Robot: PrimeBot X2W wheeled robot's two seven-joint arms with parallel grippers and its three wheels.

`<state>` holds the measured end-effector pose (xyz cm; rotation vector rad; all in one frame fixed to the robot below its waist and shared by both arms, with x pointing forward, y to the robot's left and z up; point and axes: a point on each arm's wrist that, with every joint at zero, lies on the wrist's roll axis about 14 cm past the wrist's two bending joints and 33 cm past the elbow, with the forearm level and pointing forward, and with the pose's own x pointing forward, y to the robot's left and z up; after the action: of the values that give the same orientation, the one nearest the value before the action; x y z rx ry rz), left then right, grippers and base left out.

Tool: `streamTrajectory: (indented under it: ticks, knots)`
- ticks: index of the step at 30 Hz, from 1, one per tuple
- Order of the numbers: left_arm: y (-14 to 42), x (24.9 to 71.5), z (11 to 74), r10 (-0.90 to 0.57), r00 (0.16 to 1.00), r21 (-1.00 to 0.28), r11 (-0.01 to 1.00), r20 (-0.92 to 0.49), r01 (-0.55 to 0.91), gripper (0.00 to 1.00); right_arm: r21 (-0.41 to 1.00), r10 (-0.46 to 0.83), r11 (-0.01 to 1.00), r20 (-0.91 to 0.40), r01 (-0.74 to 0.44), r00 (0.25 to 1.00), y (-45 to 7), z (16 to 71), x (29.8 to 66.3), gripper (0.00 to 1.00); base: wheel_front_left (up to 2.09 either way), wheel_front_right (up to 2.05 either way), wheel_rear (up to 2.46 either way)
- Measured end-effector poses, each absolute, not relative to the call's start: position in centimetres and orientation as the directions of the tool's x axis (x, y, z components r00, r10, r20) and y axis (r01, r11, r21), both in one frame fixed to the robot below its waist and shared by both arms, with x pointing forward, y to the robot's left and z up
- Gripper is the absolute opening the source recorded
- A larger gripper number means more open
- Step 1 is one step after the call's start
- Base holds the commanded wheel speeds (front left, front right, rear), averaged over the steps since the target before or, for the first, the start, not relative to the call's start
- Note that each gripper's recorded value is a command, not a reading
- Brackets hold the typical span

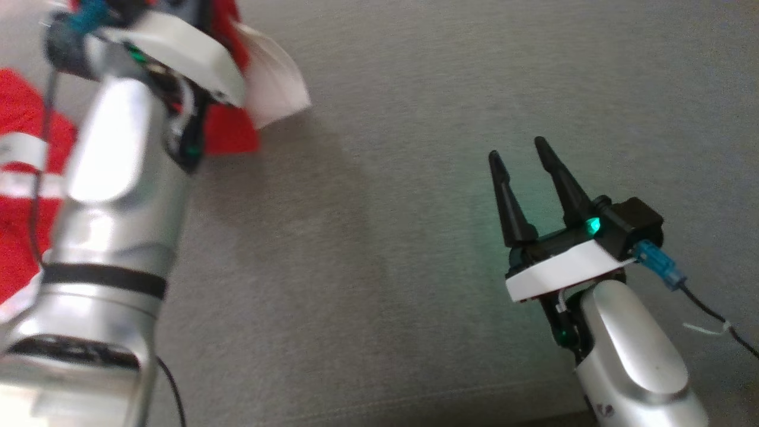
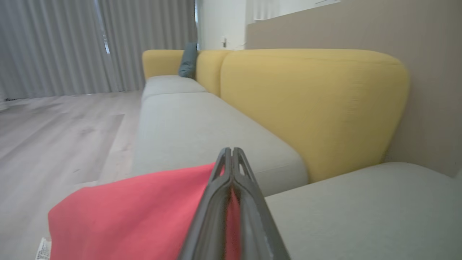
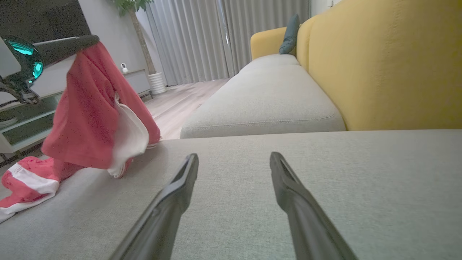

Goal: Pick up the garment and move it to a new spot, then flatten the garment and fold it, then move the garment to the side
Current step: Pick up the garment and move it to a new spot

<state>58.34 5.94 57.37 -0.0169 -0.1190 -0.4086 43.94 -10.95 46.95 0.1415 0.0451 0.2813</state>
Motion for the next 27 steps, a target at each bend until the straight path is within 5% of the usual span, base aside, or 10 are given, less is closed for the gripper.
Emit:
streamTrajectory:
  ticks: [9, 17, 18, 19, 20, 27]
  knots:
    - [-9.6, 52.3, 58.3, -0.69, 0.702, -0.065, 0.703, 0.178, 0.708, 0.0, 0.137, 0.138, 0.981, 0.007, -0.138, 0.99, -16.0, 49.0, 40.9, 1.0, 0.0, 0.0, 0.0]
    - [-16.1, 47.1, 58.1, -0.814, 0.546, -0.078, 0.542, 0.197, 0.837, 0.0, 0.14, 0.054, 0.989, -0.011, -0.052, 0.999, -18.7, 48.7, 38.9, 1.0, 0.0, 0.0, 0.0]
    - [-16.0, 46.9, 57.7, -0.811, 0.554, -0.085, 0.549, 0.188, 0.832, 0.2, 0.142, 0.053, 0.989, -0.009, -0.051, 0.999, -18.8, 48.8, 38.9, 1.0, 0.0, 0.0, 0.0]
    - [-15.8, 46.8, 57.2, -0.804, 0.567, -0.089, 0.561, 0.178, 0.823, 0.92, 0.143, 0.054, 0.988, -0.007, -0.053, 0.999, -18.7, 48.8, 38.9, 1.0, 0.0, 0.0, 0.0]
    - [-15.4, 46.9, 56.7, -0.793, 0.587, -0.093, 0.58, 0.166, 0.809, 1.0, 0.144, 0.057, 0.988, -0.004, -0.056, 0.998, -18.6, 48.9, 39.0, 1.0, 0.0, 0.0, 0.0]
    - [-8.9, 47.7, 52.4, -0.632, 0.772, -0.146, 0.759, 0.066, 0.634, 1.0, 0.158, 0.093, 0.983, 0.015, -0.095, 0.996, -17.3, 49.3, 39.7, 1.0, 0.0, 0.0, 0.0]
